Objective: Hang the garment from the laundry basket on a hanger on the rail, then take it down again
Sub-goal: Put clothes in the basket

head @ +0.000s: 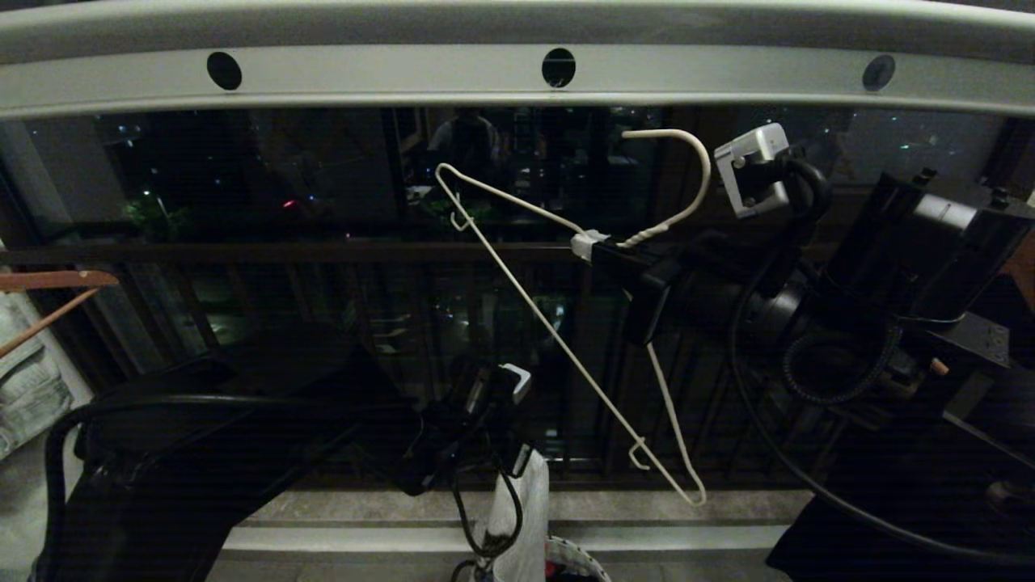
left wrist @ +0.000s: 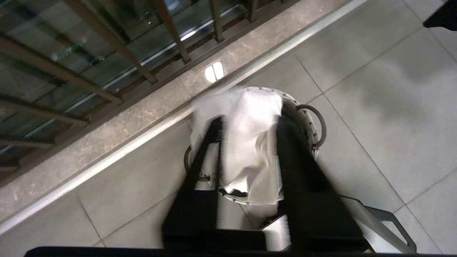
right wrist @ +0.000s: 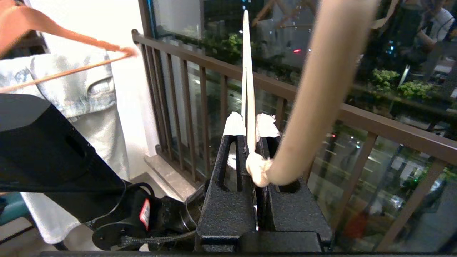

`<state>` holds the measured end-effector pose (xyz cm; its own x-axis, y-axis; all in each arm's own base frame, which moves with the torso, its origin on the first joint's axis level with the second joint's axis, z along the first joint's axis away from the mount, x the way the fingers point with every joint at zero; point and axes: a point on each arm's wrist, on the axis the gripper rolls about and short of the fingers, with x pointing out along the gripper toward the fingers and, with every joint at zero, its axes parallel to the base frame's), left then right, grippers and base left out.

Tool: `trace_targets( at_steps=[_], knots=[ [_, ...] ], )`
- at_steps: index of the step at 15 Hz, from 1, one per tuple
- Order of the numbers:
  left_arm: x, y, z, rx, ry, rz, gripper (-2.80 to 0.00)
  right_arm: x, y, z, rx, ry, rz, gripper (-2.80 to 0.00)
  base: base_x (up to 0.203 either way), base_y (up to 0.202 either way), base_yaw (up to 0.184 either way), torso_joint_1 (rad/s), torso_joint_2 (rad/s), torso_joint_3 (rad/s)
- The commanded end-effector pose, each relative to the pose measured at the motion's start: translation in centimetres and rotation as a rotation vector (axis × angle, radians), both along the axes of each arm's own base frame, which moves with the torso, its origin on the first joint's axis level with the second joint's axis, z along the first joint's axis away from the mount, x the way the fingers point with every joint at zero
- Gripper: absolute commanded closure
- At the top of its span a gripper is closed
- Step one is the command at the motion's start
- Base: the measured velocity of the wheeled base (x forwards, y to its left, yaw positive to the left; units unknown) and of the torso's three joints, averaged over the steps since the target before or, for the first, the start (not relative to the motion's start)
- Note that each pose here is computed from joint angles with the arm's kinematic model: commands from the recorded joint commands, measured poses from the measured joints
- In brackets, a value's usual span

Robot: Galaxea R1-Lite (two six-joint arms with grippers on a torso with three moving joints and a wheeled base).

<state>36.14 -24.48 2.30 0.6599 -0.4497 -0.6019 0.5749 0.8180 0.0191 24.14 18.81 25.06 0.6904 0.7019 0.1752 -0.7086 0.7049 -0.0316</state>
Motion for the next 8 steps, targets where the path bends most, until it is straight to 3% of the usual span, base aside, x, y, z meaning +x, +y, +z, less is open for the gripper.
trace_targets(
  at_steps=[1, 6, 7, 8],
  knots=[
    [-0.1, 0.3, -0.1, 0.006, 0.008, 0.005, -2.8, 0.1, 0.1, -0.2, -0.001, 0.001, 0.0, 0.0, 0.0, 0.0, 0.0, 0.0, 0.0, 0.0],
    [-1.2, 1.2, 1.4, 0.057, 0.043, 0.039, -2.8, 0.1, 0.1, -0.1, -0.002, -0.002, -0.001, 0.0, 0.0, 0.0, 0.0, 0.0, 0.0, 0.0],
    [-2.0, 1.8, 2.1, 0.066, 0.04, 0.051, 0.0, 0.1, 0.1, -0.3, -0.005, 0.001, -0.001, 0.0, 0.0, 0.0, 0.0, 0.0, 0.0, 0.0],
    [-2.9, 2.5, 3.1, 0.067, 0.035, 0.058, 0.0, 0.1, 0.1, -0.3, -0.007, 0.003, -0.001, 0.0, 0.0, 0.0, 0.0, 0.0, 0.0, 0.0]
  ],
)
